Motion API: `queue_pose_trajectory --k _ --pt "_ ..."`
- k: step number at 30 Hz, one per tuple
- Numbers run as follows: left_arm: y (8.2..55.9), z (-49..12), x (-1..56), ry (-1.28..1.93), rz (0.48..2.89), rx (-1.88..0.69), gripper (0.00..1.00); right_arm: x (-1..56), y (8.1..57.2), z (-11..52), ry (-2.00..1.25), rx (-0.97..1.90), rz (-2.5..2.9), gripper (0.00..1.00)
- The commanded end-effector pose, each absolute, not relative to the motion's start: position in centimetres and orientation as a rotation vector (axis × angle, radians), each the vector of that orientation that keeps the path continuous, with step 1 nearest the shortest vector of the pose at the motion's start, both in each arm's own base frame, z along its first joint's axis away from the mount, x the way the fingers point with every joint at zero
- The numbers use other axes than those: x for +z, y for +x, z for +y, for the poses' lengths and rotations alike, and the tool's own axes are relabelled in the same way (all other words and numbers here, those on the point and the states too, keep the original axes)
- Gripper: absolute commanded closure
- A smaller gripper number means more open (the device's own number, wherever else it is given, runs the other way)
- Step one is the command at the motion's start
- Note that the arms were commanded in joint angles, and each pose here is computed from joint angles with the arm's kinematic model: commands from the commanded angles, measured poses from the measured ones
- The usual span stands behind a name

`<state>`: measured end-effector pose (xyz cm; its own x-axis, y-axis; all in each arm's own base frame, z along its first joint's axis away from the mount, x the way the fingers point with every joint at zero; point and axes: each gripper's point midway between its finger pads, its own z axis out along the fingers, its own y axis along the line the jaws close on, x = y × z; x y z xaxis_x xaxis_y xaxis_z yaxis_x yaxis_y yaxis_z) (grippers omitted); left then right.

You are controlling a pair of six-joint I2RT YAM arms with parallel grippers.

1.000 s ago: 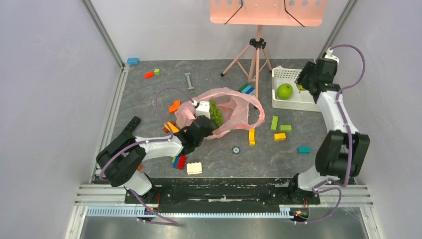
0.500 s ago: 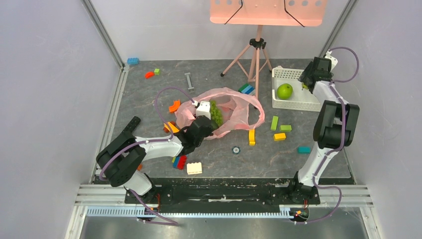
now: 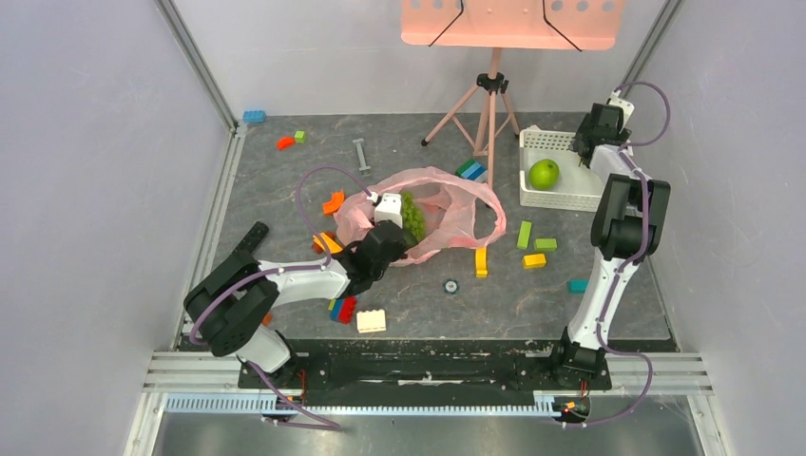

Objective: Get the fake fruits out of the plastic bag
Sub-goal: Place the fake fruit in the bin.

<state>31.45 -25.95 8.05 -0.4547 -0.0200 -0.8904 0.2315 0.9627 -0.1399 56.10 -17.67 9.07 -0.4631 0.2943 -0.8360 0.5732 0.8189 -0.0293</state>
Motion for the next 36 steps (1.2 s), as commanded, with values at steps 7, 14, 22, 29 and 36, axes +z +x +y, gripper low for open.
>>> queue_pose_trajectory --k 7,14,22,29,36 --pt "32.4 -26.3 9.3 0.107 1.988 -0.309 0.86 9.4 58.1 -19.2 0.617 -0.448 2.049 0.25" --pt "32.4 -26.3 9.3 0.109 1.987 -0.308 0.86 9.5 57.9 -19.2 0.599 -0.442 2.061 0.02" --pt "32.3 -26.3 9.5 0.109 1.982 -0.31 0.86 14.7 57.0 -18.6 0.605 -0.401 1.972 0.02" --pt "32.3 -26.4 9.6 0.112 1.979 -0.322 0.87 21.5 52.1 -13.4 0.529 -0.358 1.786 0.03" --pt "32.2 -25.8 10.3 0.085 1.947 -0.327 0.86 24.7 42.8 -8.2 0.512 -0.33 1.663 0.03"
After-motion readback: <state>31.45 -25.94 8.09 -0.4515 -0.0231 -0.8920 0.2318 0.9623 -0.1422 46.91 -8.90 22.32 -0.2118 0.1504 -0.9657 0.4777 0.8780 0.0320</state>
